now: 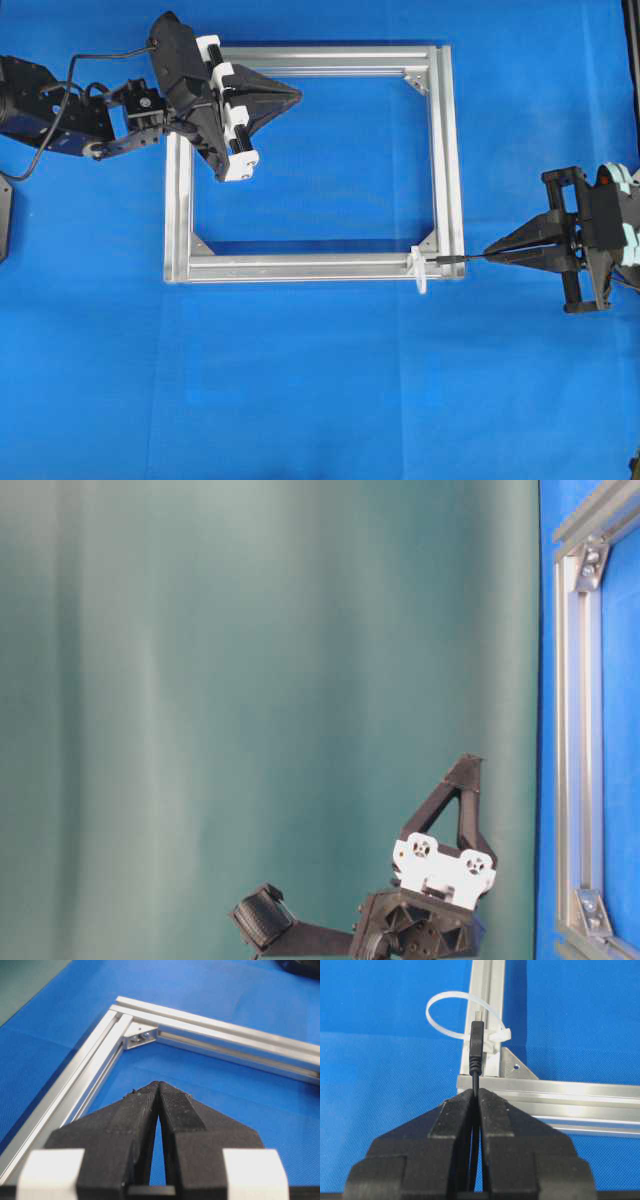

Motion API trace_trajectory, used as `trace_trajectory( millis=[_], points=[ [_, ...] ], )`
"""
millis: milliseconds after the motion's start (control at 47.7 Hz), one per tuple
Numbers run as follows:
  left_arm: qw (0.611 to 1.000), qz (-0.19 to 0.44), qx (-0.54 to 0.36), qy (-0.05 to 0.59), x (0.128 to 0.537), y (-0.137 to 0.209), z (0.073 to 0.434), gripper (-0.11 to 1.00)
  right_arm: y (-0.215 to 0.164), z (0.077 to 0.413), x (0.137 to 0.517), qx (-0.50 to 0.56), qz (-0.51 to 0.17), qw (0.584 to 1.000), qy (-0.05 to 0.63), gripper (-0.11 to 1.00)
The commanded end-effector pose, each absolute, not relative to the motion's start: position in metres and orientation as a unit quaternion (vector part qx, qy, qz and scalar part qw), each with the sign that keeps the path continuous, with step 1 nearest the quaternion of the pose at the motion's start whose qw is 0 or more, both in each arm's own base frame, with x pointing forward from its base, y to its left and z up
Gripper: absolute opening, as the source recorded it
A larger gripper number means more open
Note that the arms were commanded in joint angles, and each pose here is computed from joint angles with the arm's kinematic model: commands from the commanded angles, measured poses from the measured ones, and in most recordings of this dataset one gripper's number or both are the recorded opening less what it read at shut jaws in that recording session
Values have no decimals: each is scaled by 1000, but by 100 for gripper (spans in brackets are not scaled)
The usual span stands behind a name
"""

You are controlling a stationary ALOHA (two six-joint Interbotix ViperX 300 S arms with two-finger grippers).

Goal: Insert the wire through the string loop located on the right side.
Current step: 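Push the plug leftward through the zip-tie loop with the right gripper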

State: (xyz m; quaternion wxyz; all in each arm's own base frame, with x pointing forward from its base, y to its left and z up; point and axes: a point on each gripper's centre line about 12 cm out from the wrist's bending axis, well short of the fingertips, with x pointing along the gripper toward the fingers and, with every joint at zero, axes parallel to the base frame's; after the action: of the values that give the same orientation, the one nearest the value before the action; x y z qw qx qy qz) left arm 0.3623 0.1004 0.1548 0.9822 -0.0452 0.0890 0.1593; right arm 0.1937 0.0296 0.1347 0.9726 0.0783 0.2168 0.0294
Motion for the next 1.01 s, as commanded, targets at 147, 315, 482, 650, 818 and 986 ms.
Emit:
trace_trajectory(
  millis=[147,315,482,650,818,986],
  points=[
    [985,155,-41,64,366,99,171,0,30,139,197,80,29,975,207,-3],
    [985,154,-41,64,367,98,171,0,30,141,200,82,29,975,204,-3],
    [985,154,-41,63,367,98,171,0,33,142,214,81,27,974,208,-3],
    [985,152,-41,64,367,97,171,0,36,137,236,77,22,974,214,-3],
    [985,152,-41,64,367,97,171,0,42,135,264,72,20,974,212,-3],
    [986,150,-41,64,368,96,172,0,46,132,286,69,20,974,216,-3]
  ],
)
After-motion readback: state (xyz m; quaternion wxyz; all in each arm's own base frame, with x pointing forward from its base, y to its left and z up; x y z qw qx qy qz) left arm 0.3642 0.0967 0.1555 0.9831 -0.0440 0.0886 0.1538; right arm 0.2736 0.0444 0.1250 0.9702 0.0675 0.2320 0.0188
